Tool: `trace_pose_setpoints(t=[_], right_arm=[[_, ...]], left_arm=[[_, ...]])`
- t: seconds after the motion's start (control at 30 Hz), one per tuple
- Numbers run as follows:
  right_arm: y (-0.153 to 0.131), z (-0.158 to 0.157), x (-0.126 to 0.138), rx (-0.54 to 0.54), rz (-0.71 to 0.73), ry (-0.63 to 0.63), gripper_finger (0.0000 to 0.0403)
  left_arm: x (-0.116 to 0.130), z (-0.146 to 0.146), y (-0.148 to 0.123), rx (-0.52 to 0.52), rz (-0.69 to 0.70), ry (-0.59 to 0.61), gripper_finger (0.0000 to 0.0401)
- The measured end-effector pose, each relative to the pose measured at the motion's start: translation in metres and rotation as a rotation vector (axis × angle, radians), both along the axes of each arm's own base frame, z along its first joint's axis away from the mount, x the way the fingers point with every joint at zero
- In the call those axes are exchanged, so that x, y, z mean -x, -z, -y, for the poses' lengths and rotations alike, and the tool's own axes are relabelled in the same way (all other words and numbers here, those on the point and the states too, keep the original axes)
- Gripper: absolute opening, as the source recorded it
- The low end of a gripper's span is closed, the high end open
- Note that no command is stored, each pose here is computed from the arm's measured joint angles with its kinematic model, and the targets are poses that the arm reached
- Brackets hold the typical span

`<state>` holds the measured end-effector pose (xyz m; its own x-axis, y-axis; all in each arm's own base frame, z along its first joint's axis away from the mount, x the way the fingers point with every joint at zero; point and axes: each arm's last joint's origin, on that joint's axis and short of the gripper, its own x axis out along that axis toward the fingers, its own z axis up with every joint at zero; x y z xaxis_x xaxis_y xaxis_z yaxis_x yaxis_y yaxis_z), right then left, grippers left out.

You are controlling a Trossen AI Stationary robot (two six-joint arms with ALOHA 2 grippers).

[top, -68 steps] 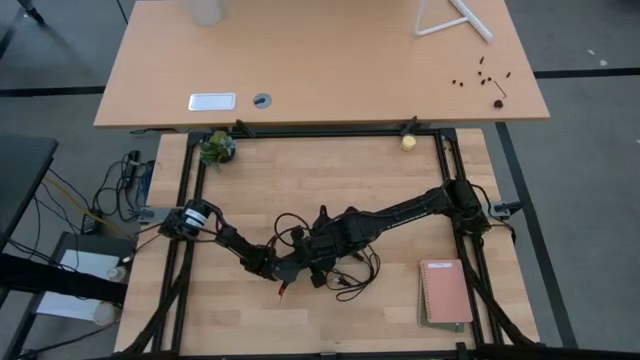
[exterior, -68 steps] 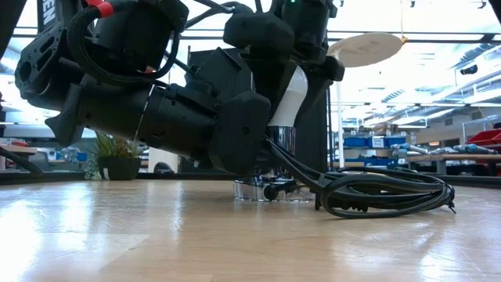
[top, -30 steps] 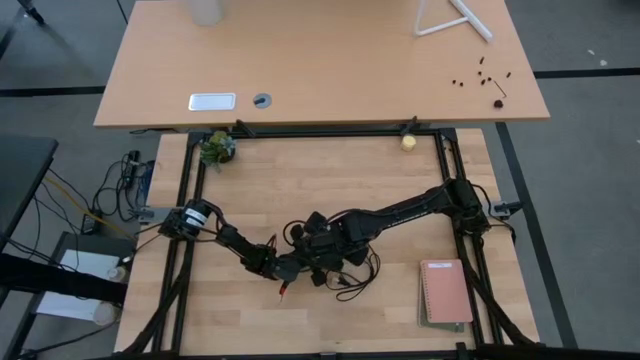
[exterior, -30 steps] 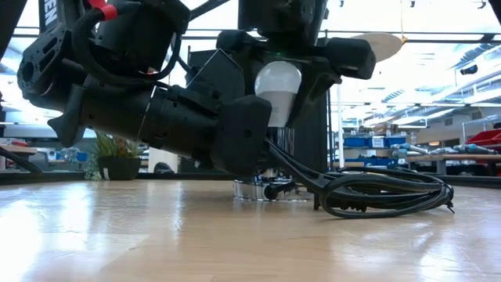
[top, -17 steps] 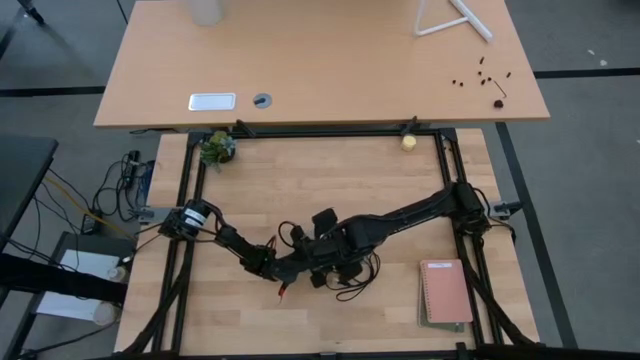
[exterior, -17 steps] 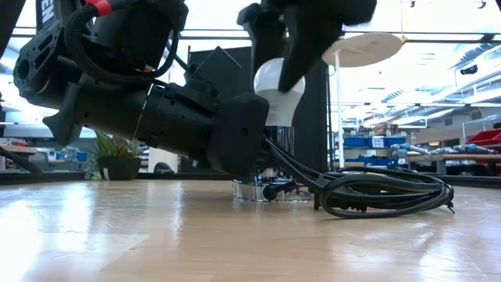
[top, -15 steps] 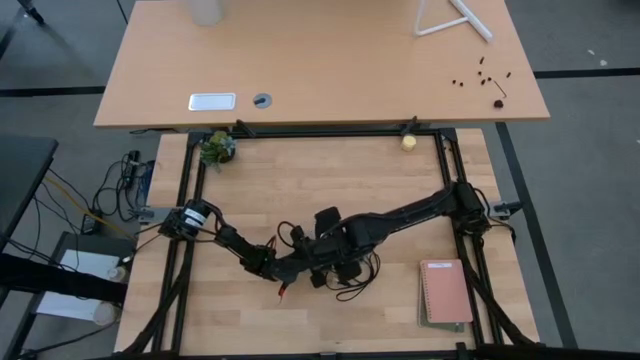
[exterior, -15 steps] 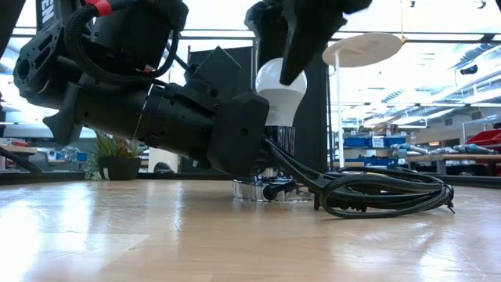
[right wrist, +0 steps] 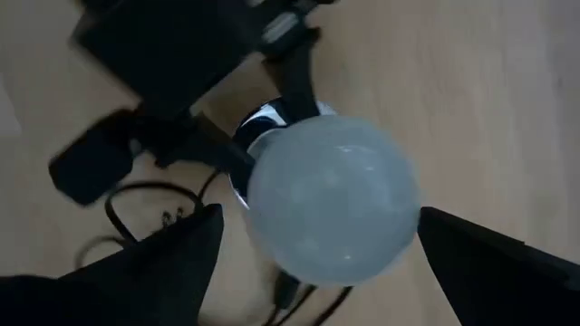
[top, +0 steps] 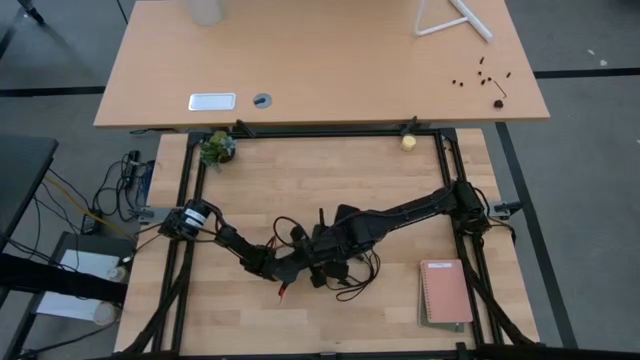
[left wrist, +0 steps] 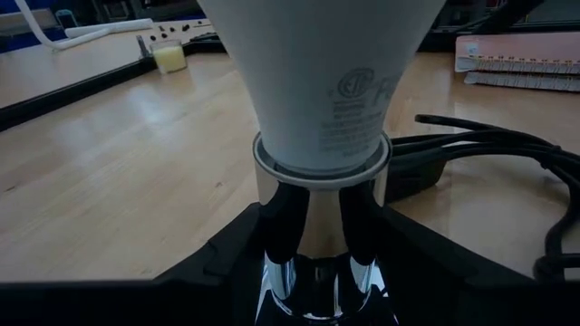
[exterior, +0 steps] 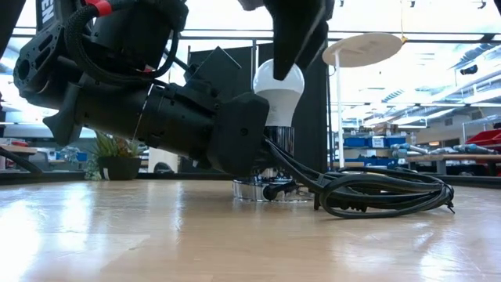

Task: Screw lightbulb
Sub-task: Remove the white lightbulb from the silver lamp

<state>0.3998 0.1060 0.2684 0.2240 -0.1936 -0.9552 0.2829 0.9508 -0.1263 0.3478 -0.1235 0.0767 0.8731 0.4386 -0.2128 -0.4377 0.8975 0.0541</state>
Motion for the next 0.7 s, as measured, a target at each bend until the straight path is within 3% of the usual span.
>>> trace_pose_setpoints(t=[0.23, 0.7], right_arm=[[0.000, 0.009, -0.003, -0.062, 0.053, 0.243, 0.0377], [0.030, 0.023, -0.009, -0.118, 0.031, 0.281, 0.0377]], left_arm=[[0.000, 0.000, 0.000, 0.001, 0.003, 0.000, 0.0189], [0.000, 0.000, 0.000, 0.004, 0.010, 0.002, 0.0188]])
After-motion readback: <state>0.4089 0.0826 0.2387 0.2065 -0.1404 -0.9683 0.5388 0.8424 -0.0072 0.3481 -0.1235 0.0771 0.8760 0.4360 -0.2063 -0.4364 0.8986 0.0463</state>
